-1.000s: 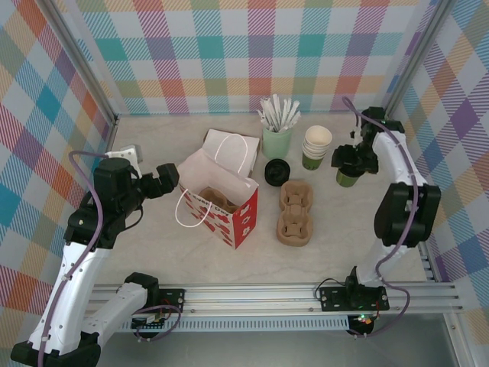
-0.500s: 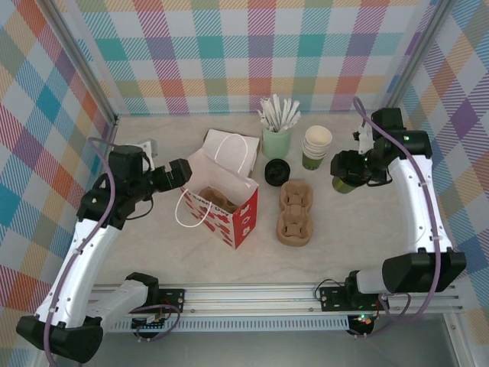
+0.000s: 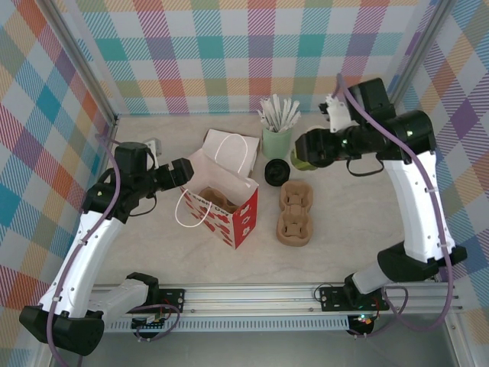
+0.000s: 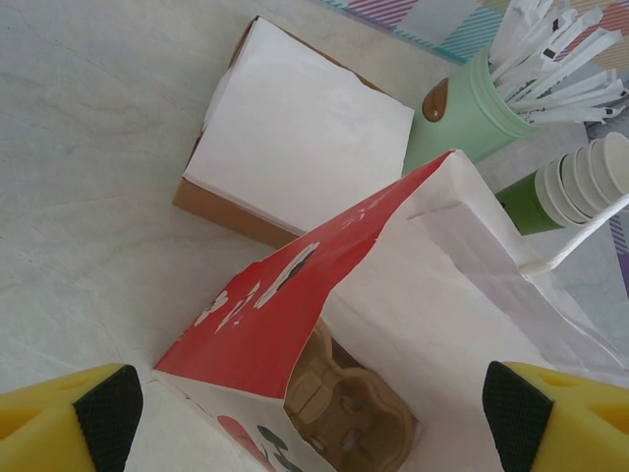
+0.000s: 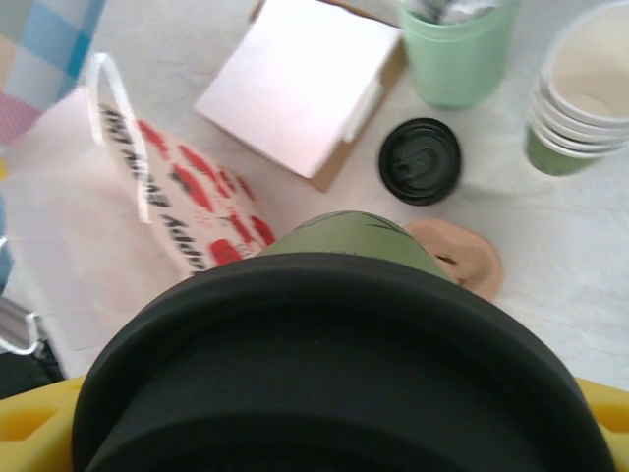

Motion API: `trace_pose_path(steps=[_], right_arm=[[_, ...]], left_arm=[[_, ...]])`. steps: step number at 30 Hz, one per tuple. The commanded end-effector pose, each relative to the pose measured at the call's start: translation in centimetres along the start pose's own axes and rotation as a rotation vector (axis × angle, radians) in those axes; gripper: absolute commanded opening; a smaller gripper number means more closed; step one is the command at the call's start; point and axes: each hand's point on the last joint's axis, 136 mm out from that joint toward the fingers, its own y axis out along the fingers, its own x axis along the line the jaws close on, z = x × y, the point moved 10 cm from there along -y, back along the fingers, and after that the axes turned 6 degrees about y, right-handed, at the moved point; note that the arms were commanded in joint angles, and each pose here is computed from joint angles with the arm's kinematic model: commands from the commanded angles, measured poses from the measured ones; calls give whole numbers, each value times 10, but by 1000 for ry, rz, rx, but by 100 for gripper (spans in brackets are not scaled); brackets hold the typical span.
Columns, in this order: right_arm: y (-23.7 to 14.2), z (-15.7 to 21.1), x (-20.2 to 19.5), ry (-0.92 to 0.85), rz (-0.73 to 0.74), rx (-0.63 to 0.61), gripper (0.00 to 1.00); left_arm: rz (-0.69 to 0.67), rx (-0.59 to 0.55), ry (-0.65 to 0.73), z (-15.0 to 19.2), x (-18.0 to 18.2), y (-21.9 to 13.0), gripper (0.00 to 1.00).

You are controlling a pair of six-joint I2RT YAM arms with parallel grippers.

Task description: Pack the takeout coffee

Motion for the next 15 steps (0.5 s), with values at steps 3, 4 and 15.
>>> trace_pose_path(steps=[3,4,15], right_arm=[[11,-1,46,-75,-77,56,84],[15,-1,54,-95,-88,65,83],[65,7,117,-229,-193,167,83]], left_arm=[[-27,5,-20,2,6,5,87],[-27,6,-19,2,6,5,86],[40,35,-35,6,3,14,68]])
